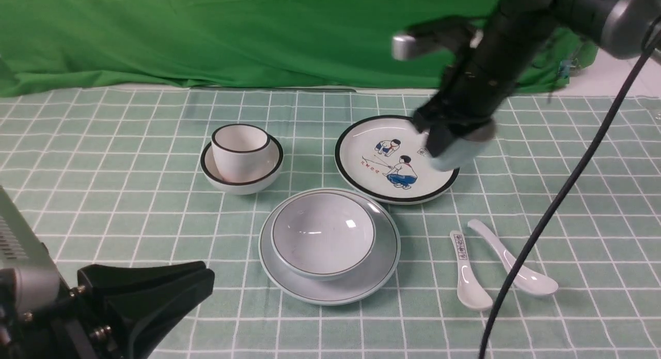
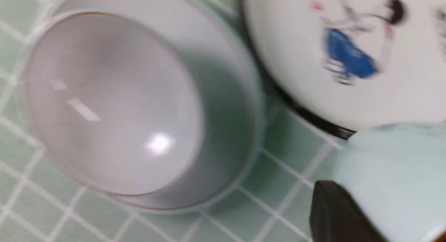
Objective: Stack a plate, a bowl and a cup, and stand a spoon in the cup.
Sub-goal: Use the right arm to put the blue teacup into the blue rice bowl in the middle
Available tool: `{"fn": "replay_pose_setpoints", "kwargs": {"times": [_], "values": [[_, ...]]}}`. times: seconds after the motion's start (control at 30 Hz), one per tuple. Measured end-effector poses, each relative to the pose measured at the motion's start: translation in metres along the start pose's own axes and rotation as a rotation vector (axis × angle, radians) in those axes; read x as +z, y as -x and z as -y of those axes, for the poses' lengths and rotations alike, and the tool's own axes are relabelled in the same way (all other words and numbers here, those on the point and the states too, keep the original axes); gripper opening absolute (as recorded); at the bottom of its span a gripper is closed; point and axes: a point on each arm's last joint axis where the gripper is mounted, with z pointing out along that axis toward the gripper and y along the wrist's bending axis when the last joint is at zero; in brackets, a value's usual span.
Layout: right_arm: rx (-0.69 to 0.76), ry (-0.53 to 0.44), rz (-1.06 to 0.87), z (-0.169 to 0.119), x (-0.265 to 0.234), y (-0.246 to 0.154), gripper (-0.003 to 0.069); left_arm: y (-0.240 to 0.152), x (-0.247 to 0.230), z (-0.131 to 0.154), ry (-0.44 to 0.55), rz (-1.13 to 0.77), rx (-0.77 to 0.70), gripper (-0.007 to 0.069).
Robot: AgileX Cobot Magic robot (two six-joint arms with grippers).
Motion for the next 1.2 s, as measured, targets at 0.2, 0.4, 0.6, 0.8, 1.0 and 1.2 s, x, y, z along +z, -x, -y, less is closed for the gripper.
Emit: {"fn": "replay_pose_setpoints", "kwargs": {"times": [0.2, 0.4, 0.6, 0.8, 1.0, 1.2], "values": [[-0.172, 0.082, -0.017, -0.086, 0.018, 0.011, 0.0088, -0.002, 0.000, 0.001, -0.009, -0.026, 0.016, 0.0009], [-0.189, 0.095, -0.047, -0.108, 0.057, 0.016, 0.0088, -0.003, 0.000, 0.001, -0.012, -0.034, 0.018, 0.0009], [-0.178, 0.081, -0.073, -0.104, 0.084, 0.017, 0.0088, -0.003, 0.000, 0.001, -0.014, -0.038, 0.018, 0.0009], [-0.174, 0.040, -0.098, -0.099, 0.097, 0.016, 0.0103, -0.003, 0.000, 0.001, -0.014, -0.038, 0.018, 0.0009], [-0.165, 0.018, -0.104, -0.097, 0.097, 0.016, 0.0232, -0.003, 0.000, 0.001, -0.014, -0.038, 0.019, 0.0009], [-0.147, 0.023, -0.146, -0.097, 0.096, 0.012, 0.0335, -0.003, 0.000, 0.001, -0.014, -0.038, 0.022, 0.0009]]}}
